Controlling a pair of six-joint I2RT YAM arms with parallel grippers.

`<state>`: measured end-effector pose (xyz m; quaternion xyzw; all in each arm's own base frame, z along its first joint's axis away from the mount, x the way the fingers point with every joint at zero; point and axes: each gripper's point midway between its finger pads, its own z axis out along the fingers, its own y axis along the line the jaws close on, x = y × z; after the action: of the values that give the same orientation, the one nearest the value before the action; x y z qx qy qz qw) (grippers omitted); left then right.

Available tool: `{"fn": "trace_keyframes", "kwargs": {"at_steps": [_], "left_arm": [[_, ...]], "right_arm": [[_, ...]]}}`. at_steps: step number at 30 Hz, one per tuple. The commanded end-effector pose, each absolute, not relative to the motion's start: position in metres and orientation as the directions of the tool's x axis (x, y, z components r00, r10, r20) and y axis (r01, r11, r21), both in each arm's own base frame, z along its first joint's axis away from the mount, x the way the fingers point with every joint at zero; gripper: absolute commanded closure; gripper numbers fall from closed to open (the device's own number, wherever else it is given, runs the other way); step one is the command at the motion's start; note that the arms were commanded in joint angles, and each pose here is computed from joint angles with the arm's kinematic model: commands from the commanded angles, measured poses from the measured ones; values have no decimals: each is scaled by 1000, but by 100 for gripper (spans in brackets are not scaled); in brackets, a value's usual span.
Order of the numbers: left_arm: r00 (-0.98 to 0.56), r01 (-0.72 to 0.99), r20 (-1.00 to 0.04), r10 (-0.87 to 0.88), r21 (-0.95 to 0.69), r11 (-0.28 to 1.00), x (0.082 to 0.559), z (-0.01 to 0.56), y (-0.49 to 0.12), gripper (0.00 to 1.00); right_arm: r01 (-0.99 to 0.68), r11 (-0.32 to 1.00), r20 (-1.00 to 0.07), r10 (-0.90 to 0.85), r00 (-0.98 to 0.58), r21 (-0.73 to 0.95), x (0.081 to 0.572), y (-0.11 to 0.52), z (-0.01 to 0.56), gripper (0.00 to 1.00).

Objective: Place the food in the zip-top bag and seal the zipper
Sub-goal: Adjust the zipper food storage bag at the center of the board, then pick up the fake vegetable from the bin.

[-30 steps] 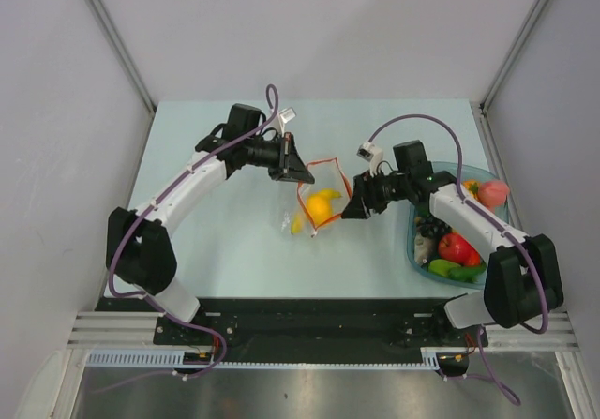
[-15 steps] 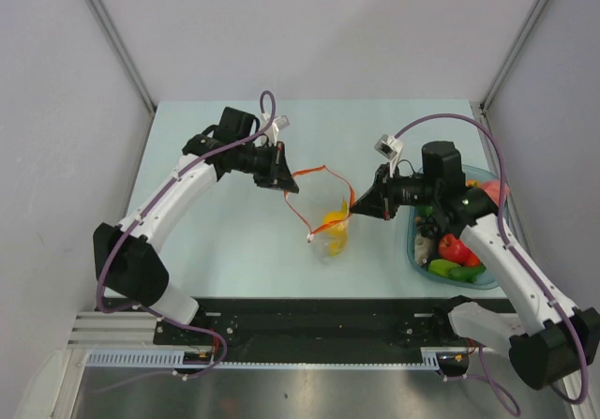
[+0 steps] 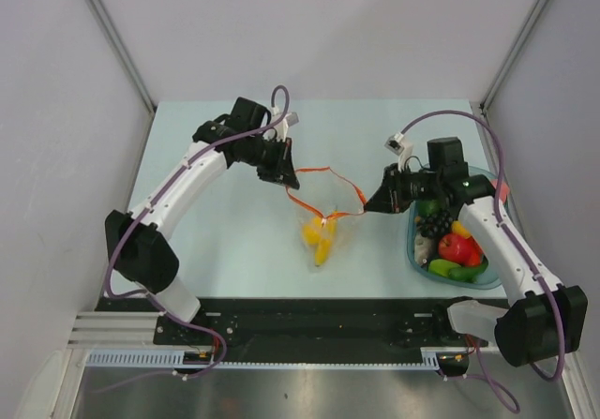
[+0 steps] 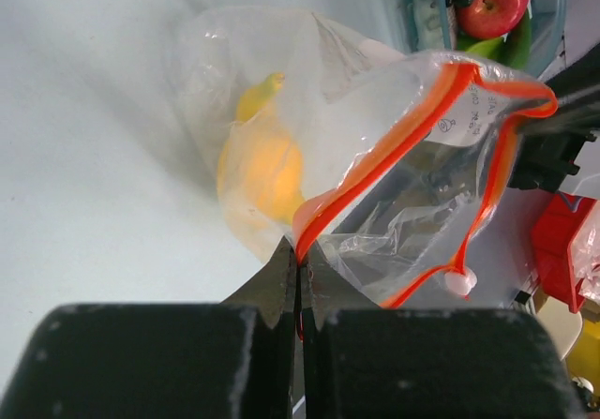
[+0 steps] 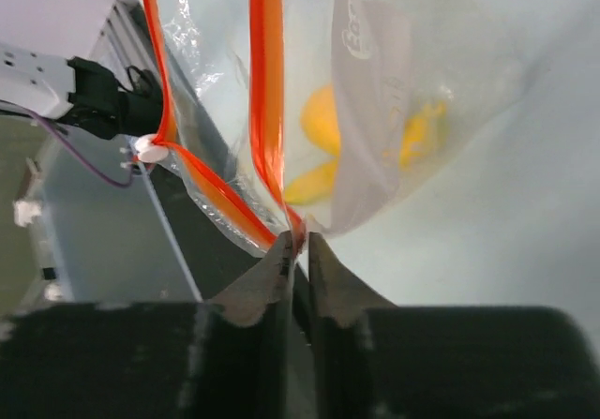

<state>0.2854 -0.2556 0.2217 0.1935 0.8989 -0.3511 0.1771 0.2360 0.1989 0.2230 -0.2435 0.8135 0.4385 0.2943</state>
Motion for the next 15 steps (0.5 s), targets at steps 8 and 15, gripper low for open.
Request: {"fn": "trace_keyframes", "kwargs": {"at_steps": [8,15], "left_arm": [[-825,546,-499,264,-587,598,287,243,-293,100],[-828,543,-500,255,-598,590,292,249,-305,100]], "right_arm": [[-636,751,-842,-219,-493,177,285,87,254,5],[-553,829,-691,-445,-570,-78,298,-4,202,2]]}}
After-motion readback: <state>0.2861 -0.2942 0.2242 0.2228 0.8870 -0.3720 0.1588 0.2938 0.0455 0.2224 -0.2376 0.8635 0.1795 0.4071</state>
